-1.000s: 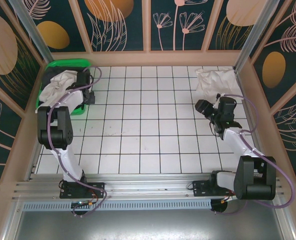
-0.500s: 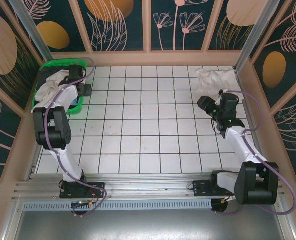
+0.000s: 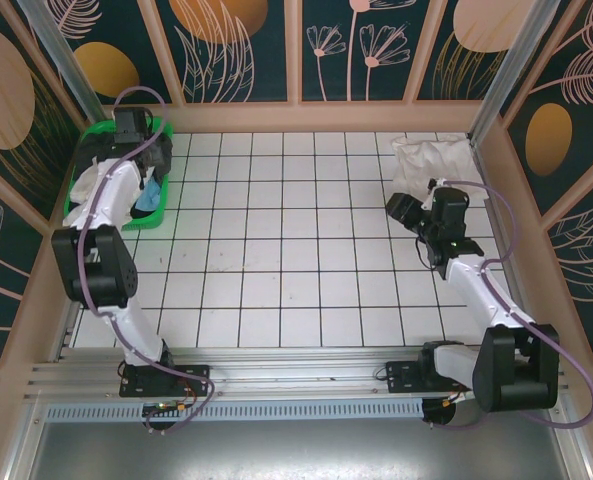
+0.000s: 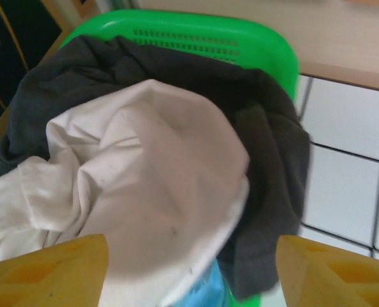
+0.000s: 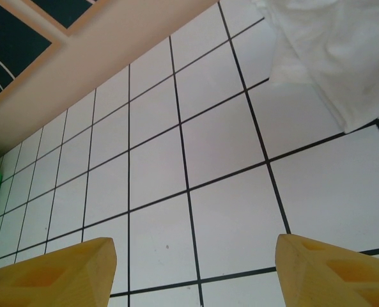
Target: Fold and stack the t-shirts
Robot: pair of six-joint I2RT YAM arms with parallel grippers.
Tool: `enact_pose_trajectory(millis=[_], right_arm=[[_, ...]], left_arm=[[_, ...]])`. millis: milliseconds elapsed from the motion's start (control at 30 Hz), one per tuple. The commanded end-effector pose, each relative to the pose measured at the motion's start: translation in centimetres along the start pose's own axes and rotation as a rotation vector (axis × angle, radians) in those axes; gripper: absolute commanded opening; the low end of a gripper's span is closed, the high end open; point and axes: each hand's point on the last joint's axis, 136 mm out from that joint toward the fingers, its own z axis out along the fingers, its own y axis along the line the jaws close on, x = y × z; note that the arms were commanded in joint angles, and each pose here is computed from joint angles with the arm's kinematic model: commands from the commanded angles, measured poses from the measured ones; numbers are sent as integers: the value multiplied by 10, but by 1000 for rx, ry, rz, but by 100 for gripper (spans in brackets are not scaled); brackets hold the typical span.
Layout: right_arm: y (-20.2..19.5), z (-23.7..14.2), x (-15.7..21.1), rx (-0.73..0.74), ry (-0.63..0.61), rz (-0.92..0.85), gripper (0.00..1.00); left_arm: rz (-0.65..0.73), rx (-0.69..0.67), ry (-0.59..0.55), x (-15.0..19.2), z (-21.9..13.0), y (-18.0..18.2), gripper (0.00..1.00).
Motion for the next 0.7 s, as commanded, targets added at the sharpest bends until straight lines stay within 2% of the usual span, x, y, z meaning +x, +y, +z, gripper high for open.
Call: enact_pose_trajectory(millis=[0,133,167,267,300,400,467,533,667], right_arm=[[9,4,3,-55,1,-21,67],[8,4,6,-54,8,-29,67],[7,3,7,-50,5,-29,67],[4,0,5,-34,-12,-26,67],[4,-1,4,-34,-16,-27,67],[7,-5,-1,-39,-28,-36,67],[10,-6,-4,-43,-31,-41,67],[14,-7,-8,-54,-37,-41,67],[26,-10,-15,-106,-53,-39,67]], left_arm=[[-4,-65,68,4,27,14,63],[22,-87,125,-1,46,12,54],[26,-91,144,2,50,13,49],[36,-65,170,7,52,8,24],[42,-47,170,4,49,5,15],[50,-38,125,-22,25,8,0],[23,-14,48,-59,-7,10,0],[-31,77,-91,-111,-60,6,0],[-122,438,-432,-196,-189,-22,0]])
